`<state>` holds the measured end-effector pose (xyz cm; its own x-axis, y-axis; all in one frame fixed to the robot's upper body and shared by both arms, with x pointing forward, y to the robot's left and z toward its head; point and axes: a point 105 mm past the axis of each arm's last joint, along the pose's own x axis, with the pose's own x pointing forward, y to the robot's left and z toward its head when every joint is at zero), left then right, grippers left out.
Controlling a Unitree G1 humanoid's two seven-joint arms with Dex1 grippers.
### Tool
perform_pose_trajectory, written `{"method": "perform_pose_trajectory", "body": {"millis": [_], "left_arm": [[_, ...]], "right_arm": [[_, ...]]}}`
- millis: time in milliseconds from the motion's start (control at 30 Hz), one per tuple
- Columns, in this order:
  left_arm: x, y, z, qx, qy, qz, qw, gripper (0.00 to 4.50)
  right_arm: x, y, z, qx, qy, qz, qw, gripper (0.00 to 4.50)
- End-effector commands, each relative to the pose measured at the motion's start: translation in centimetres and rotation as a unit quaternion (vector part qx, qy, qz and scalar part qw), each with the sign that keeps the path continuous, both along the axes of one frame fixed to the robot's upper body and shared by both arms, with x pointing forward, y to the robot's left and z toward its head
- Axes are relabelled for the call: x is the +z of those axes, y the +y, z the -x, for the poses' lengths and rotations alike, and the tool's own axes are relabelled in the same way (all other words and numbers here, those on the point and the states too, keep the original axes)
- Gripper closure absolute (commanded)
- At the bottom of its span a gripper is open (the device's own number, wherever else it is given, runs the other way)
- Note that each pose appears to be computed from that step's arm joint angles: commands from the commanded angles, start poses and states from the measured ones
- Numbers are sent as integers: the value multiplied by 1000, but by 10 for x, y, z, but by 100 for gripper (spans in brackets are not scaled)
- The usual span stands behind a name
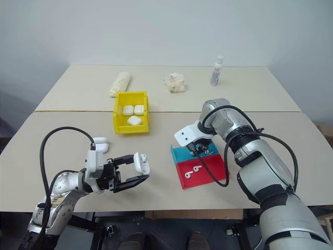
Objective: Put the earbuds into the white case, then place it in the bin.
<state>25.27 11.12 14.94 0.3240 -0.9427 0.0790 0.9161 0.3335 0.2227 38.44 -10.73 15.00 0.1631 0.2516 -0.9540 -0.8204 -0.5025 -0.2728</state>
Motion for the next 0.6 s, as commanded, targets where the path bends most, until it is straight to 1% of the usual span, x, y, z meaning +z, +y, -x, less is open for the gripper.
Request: {"method": "perform_pose_trajectory", "body": {"millis": [33, 233, 400, 600], "left_arm": [[9, -5, 3, -5, -28, 1, 1000, 166], [10, -6, 3, -3, -29, 1, 1000, 166], [11, -6, 3, -2, -27, 5, 1000, 166], [10, -7, 2, -1, -28, 4, 1000, 166]], "right_arm": [[5, 4, -1, 12, -9, -10, 1000, 231], [0, 6, 1, 17, -10, -13, 1000, 231], [1, 8, 2, 21, -11, -19, 1000, 231], [-3, 2, -1, 17, -19, -5, 1000, 231]]}}
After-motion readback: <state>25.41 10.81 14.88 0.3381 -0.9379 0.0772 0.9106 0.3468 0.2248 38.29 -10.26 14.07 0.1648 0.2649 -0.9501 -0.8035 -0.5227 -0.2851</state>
